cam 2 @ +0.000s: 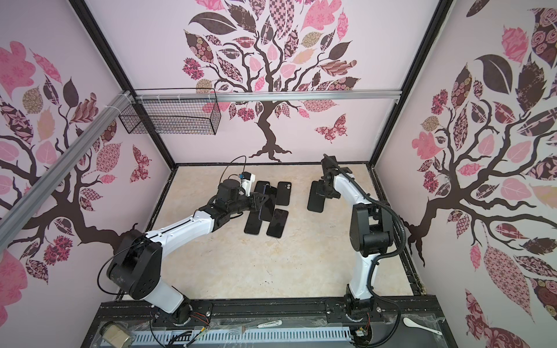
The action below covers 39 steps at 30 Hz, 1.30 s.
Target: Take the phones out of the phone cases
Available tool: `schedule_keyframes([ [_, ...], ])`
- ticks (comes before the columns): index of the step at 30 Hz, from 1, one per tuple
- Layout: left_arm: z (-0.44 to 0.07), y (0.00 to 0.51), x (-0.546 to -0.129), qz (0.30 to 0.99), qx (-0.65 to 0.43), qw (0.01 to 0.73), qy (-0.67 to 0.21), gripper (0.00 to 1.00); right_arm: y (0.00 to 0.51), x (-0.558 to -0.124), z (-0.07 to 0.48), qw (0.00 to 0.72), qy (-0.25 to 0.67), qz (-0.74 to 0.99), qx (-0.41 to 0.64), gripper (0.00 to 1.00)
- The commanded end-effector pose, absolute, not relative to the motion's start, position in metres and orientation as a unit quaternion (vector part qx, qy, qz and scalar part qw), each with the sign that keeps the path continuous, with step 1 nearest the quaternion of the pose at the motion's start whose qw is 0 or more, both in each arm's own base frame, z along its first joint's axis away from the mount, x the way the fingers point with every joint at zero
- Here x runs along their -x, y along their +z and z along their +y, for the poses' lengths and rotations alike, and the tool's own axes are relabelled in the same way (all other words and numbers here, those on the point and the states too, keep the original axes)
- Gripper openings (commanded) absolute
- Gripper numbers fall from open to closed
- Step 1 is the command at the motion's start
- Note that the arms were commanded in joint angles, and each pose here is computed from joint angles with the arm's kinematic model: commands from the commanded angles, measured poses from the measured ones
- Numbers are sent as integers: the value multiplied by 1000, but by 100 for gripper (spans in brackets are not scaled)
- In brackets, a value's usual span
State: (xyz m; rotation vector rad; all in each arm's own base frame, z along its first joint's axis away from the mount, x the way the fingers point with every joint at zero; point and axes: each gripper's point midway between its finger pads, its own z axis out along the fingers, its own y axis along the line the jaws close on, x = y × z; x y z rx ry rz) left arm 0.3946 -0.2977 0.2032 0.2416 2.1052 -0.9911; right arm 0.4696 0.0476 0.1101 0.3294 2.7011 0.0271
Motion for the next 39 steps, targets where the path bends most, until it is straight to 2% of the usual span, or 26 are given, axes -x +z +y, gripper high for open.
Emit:
schedule_keyframes([
  [1,-309,247,-415,790,-101,429,-427,0,102,-478,57,180,3,981,-75,0],
  [9,-322,240,-439,788,-110,423,-433,0,85,-512,84,165,-26,986,-18,0],
  [17,-328,231,-444,792,-121,417,-429,0,65,-535,92,155,-18,987,-34,0],
  [22,-328,227,-443,794,-125,414,-427,0,41,-540,91,139,-25,989,-46,0],
  [32,-327,223,-442,796,-127,412,-425,0,27,-542,95,130,-17,990,-47,0],
  [34,-327,223,-442,796,-127,411,-425,0,26,-542,97,129,-13,990,-47,4],
  [39,-326,225,-439,795,-127,412,-425,0,41,-545,99,142,-6,989,-48,22],
])
